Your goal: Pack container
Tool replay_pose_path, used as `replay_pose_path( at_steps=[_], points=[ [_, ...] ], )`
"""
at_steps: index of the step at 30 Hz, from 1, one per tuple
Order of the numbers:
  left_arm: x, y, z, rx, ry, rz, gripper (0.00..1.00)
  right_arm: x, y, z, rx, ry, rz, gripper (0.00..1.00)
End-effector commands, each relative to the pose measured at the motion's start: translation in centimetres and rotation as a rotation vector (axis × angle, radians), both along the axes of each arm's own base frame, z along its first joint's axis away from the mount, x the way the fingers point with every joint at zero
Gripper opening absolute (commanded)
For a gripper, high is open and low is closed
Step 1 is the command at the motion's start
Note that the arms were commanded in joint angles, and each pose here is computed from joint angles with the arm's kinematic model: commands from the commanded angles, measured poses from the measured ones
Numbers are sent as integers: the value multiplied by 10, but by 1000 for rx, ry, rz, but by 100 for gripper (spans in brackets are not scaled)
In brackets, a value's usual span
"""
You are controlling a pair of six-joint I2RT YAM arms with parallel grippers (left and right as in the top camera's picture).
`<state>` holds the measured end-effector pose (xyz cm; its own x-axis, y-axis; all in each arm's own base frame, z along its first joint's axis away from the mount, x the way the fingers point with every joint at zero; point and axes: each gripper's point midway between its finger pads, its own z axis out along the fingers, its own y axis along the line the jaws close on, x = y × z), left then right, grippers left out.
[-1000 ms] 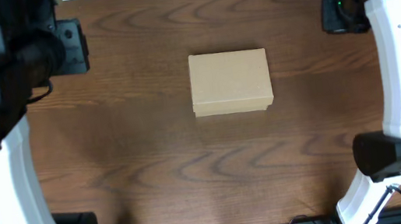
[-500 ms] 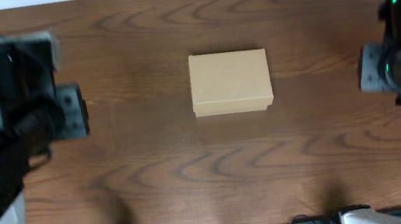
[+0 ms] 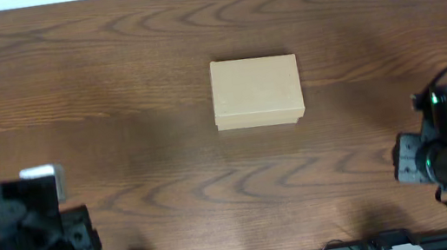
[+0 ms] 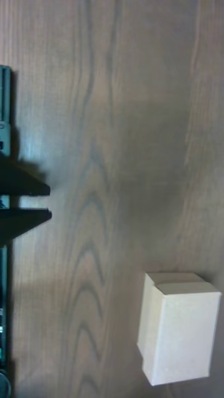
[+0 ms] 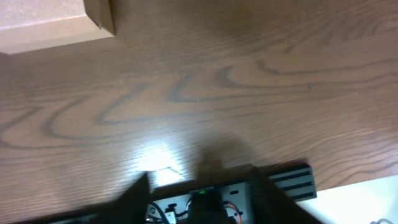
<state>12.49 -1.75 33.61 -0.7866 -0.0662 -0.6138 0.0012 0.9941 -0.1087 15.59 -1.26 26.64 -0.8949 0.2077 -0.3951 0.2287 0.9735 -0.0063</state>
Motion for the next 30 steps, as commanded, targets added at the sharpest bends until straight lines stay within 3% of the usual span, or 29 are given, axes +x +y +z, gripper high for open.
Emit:
replay_pose_path(
  at_steps=[1,3,5,8,9,30],
  points=[
    [-18,7,-25,18,117,39,27,-3,0,-1,7,-28,-8,96],
    [-18,10,-27,34,121,48,49,-1,-1,2,1,-47,-11,99],
    [-17,11,-27,41,119,50,80,0,-4,2,-12,-54,-17,99],
    [-16,15,-27,62,113,67,88,2,-3,3,-11,-60,-16,99],
    [-16,17,-27,68,111,70,97,2,-3,3,-11,-60,-16,99],
    [-17,17,-27,68,118,70,95,2,-3,3,-11,-59,-16,99]
  ],
)
